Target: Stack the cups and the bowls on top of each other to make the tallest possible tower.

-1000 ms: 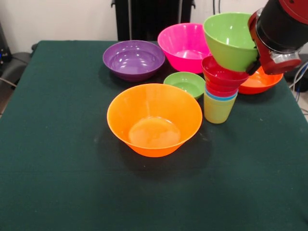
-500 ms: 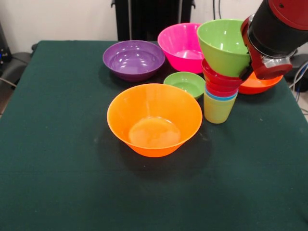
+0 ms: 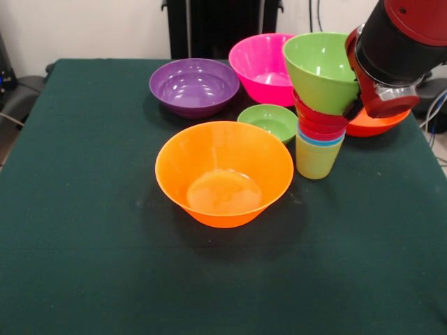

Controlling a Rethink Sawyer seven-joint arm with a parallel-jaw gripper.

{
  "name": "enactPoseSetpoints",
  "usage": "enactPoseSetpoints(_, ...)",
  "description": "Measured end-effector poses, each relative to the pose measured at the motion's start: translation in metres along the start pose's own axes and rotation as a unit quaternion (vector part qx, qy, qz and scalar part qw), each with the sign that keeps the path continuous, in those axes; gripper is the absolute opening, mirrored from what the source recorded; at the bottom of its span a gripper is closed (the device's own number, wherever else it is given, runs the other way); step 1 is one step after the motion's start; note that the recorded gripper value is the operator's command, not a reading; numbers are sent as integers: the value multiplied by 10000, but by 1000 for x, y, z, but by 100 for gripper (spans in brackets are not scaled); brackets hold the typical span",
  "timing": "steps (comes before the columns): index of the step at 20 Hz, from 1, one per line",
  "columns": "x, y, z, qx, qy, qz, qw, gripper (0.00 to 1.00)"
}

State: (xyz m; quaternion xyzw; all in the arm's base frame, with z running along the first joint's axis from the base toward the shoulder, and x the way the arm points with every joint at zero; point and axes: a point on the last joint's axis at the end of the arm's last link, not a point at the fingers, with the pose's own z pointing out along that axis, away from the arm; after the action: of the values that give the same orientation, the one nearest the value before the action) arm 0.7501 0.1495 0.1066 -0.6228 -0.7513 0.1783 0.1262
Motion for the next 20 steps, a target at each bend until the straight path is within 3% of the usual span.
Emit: enactPoseSetpoints(20,-1,-1,2,23,0,11,10000,0)
